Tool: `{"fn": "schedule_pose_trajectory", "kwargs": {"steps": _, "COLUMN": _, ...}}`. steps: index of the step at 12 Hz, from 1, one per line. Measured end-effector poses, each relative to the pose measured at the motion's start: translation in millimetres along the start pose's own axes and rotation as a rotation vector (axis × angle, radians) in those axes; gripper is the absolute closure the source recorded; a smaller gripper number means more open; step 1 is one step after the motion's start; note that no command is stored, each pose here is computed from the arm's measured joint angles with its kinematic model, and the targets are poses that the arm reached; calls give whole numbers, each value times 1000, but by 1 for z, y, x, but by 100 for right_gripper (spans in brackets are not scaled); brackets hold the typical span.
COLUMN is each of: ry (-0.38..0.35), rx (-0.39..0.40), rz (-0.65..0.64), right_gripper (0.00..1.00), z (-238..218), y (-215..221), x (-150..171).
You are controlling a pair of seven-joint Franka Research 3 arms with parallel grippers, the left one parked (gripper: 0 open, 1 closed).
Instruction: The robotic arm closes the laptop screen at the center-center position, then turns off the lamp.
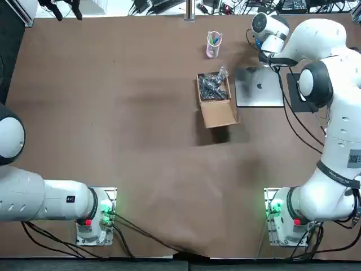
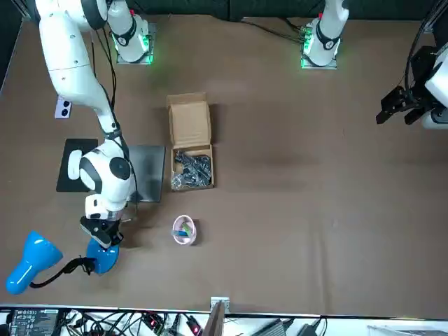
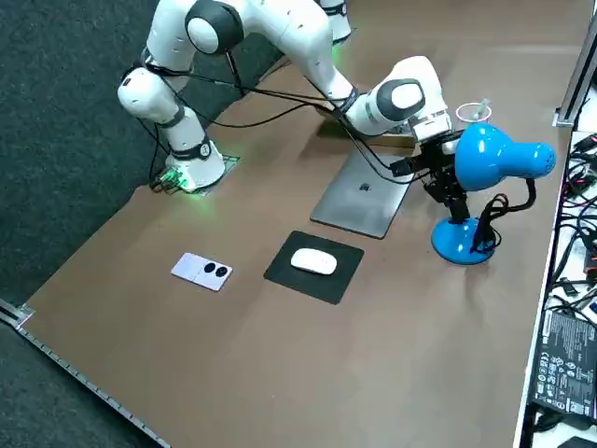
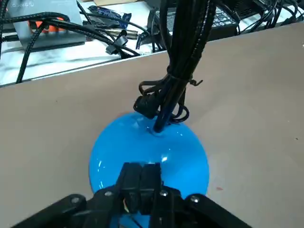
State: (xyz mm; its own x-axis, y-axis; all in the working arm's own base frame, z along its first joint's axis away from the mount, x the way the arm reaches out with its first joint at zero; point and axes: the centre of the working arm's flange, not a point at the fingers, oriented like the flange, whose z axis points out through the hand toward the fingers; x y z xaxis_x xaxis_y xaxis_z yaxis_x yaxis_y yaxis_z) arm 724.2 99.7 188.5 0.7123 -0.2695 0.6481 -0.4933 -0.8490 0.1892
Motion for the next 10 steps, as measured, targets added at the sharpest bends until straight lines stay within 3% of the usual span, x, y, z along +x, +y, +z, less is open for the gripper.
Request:
{"fn": "schedule_pose_trajectory", "kwargs": {"steps": 6, "ry": 10, "rx": 9, "rz": 2, "right_gripper": 98, "z": -3, "y": -3, "x": 4}}
{"fn": "schedule_pose_trajectory", "kwargs": {"steps": 10, "ry": 51, "rx": 15, "rz": 11, "right_gripper": 98, "z": -17, "y": -3, "x": 27}}
